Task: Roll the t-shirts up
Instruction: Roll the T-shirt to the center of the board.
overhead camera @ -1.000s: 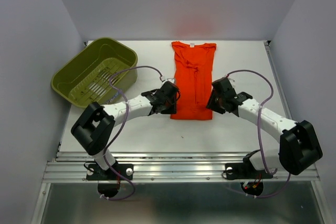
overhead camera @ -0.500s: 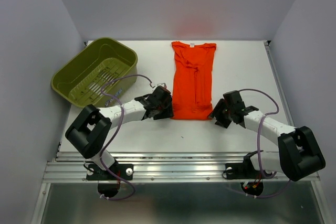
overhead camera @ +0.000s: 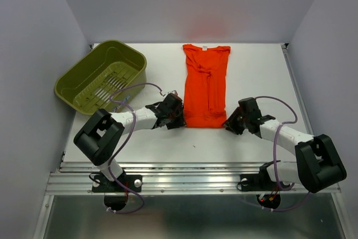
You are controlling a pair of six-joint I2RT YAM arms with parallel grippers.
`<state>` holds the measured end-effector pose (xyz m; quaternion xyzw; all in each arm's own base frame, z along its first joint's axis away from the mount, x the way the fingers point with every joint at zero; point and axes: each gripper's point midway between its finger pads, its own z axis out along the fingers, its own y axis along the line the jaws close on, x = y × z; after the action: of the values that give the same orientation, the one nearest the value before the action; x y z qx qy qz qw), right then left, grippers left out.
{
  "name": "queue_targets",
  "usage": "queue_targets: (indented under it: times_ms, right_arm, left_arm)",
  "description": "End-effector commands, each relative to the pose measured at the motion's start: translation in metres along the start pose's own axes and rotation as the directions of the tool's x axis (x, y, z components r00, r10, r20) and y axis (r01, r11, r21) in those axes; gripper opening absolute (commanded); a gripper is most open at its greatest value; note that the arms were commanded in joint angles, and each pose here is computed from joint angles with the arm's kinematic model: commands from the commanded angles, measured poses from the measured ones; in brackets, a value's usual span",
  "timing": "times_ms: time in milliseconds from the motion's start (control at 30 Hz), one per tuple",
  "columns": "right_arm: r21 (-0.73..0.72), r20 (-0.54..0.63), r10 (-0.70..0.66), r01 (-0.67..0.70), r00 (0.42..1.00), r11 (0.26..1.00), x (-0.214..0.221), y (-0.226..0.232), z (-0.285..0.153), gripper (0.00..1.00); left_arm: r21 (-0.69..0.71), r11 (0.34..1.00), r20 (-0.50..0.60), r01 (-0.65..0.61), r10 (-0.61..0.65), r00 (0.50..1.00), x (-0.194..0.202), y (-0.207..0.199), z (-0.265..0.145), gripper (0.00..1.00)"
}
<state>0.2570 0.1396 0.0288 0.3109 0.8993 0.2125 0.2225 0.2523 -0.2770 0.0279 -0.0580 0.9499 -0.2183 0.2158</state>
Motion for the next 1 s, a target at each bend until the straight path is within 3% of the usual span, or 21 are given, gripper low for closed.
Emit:
queue_targets:
  times_ms: [0,100,200,233,333,967]
  right_arm:
    - [-0.005,0.051,0.017,-0.017,0.999,1.0,-0.011,-0.001,0.004,0.35]
    - [-0.003,0.052,0.014,-0.014,0.999,1.0,-0.011,-0.002,0.004,0.33]
    - [-0.001,0.048,0.005,-0.005,0.999,1.0,-0.011,-0.002,0.007,0.24]
    - [-0.003,0.047,0.001,-0.001,0.999,1.0,-0.012,0.0,0.007,0.17]
    - [-0.012,0.053,-0.009,0.009,0.999,1.0,-0.014,0.003,0.005,0.03]
    - [0.009,-0.034,-0.029,0.029,0.999,1.0,0.011,-0.015,-0.027,0.01]
  left_arm:
    - [0.005,1.0,0.013,0.018,-0.018,1.0,-0.003,-0.001,0.004,0.5]
    - [-0.009,1.0,0.008,0.022,-0.022,1.0,-0.001,0.002,0.009,0.46]
    - [-0.031,0.999,0.001,0.023,-0.023,1.0,0.002,0.007,0.015,0.29]
    - [-0.034,0.999,-0.002,0.023,-0.023,1.0,0.003,0.008,0.016,0.18]
    - [-0.027,0.999,0.004,0.029,-0.029,1.0,0.001,0.006,0.014,0.0]
    - [0.001,1.0,-0.034,0.018,-0.018,0.999,0.023,0.01,-0.028,0.0]
